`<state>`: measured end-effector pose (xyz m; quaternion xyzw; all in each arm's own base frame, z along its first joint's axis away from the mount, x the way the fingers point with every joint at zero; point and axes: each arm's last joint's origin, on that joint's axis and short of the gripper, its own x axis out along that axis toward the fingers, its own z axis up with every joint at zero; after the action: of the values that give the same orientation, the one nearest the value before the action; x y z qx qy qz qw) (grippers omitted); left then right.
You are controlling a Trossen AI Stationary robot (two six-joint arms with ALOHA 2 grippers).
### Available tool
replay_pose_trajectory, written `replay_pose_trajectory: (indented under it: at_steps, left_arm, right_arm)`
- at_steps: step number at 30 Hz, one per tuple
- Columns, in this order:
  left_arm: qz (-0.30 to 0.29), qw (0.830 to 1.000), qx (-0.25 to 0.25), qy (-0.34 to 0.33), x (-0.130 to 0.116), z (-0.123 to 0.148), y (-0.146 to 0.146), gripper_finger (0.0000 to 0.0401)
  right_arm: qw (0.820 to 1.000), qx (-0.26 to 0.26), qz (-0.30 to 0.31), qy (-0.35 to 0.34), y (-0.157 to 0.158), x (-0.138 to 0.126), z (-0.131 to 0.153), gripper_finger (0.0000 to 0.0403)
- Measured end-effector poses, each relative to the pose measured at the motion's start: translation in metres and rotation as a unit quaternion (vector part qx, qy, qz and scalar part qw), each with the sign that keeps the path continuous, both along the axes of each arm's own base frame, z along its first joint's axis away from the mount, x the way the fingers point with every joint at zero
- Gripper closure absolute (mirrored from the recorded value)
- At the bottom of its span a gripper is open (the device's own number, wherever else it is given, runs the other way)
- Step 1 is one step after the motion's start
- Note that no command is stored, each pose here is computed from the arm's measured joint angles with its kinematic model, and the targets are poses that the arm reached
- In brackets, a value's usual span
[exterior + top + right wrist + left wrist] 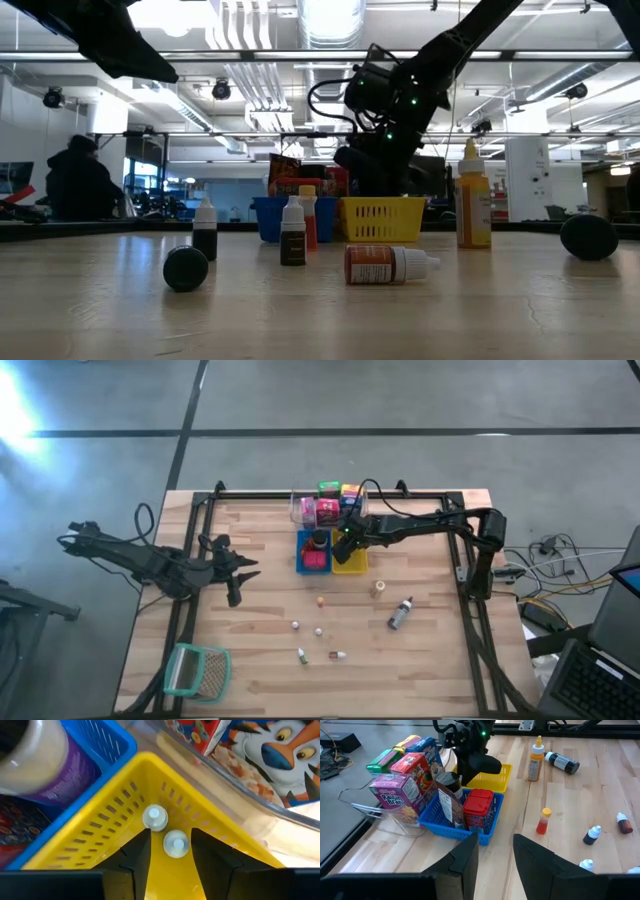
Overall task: Pick & Place Kitchen Items
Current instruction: Put the small black food coloring bottle into the yellow bin, then put the small orange food coloring bottle into the yellow bin
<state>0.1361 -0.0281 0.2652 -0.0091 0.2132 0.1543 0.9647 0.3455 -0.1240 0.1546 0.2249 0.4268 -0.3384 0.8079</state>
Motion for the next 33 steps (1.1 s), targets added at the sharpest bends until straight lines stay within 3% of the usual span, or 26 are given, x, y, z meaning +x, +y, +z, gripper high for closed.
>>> replay_pose_trajectory:
  at_steps: [5, 21, 33]
  left_arm:
    - [0.000, 1.000, 0.000, 0.000, 0.000, 0.000, 0.000, 0.0272]
    - [0.000, 1.000, 0.000, 0.000, 0.000, 0.000, 0.000, 0.0272]
    - [0.000, 1.000, 0.000, 0.000, 0.000, 0.000, 0.000, 0.0272]
  right_arm:
    - [1.000, -0.016, 0.008, -0.007, 0.000, 0.007, 0.009, 0.0260]
    - [0.999, -0.010, 0.024, 0.030, 0.009, 0.014, 0.033, 0.0296]
    - [0.999, -0.014, 0.040, 0.020, 0.020, 0.024, 0.047, 0.0267]
